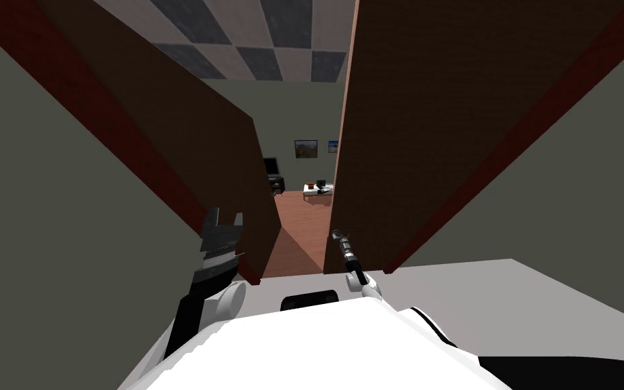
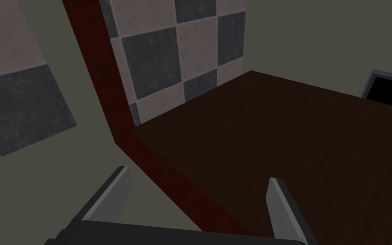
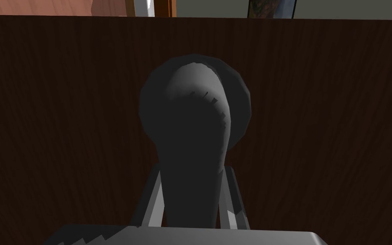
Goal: Push the door open
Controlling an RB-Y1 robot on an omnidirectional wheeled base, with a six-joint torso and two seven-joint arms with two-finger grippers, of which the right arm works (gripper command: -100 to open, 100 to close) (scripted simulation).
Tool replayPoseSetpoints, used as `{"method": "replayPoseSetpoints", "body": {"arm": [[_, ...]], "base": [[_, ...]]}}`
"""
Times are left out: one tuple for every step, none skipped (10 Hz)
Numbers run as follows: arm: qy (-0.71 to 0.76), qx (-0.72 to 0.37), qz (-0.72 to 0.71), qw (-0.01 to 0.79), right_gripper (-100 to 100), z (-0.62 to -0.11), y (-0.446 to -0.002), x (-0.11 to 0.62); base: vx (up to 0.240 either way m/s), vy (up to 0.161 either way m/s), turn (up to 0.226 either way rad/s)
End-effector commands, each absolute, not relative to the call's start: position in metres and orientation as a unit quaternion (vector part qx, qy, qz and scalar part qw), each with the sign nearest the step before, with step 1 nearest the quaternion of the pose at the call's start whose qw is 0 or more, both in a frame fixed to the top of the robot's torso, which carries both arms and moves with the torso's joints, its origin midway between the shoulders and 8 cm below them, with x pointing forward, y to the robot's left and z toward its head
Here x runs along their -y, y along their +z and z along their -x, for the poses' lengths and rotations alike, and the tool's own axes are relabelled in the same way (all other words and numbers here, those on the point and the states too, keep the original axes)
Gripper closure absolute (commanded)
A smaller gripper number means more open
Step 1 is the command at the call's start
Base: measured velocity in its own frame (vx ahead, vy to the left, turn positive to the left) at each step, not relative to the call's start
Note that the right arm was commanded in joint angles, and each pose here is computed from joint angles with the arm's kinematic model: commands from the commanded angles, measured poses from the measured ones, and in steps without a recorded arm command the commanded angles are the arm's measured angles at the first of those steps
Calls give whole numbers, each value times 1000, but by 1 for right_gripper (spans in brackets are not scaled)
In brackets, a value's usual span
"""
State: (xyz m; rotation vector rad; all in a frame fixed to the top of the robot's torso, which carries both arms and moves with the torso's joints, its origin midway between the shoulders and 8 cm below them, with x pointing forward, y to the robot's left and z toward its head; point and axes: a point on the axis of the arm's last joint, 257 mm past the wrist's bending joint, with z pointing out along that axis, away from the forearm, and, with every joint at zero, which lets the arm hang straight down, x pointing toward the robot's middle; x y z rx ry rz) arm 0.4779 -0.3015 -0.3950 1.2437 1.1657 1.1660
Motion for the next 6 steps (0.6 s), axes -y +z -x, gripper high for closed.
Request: {"method": "replayPoseSetpoints", "body": {"arm": [[484,-477,-517,521,100,-482,-389,309],[481,-475,-519,523,100,-482,-389,313],[478,-472,-522,526,100,-481,-389,318],[475,-469,-525,529,100,-480,-389,323],[471,-465,-528,532,100,-479,-389,329],[471,-465,-528,532,100,-479,-389,329]], "base": [[169,26,-30],[202,48,-28],[207,37,-31],[160,24,-25],[190,41,-41],[154,32,-33]]}}
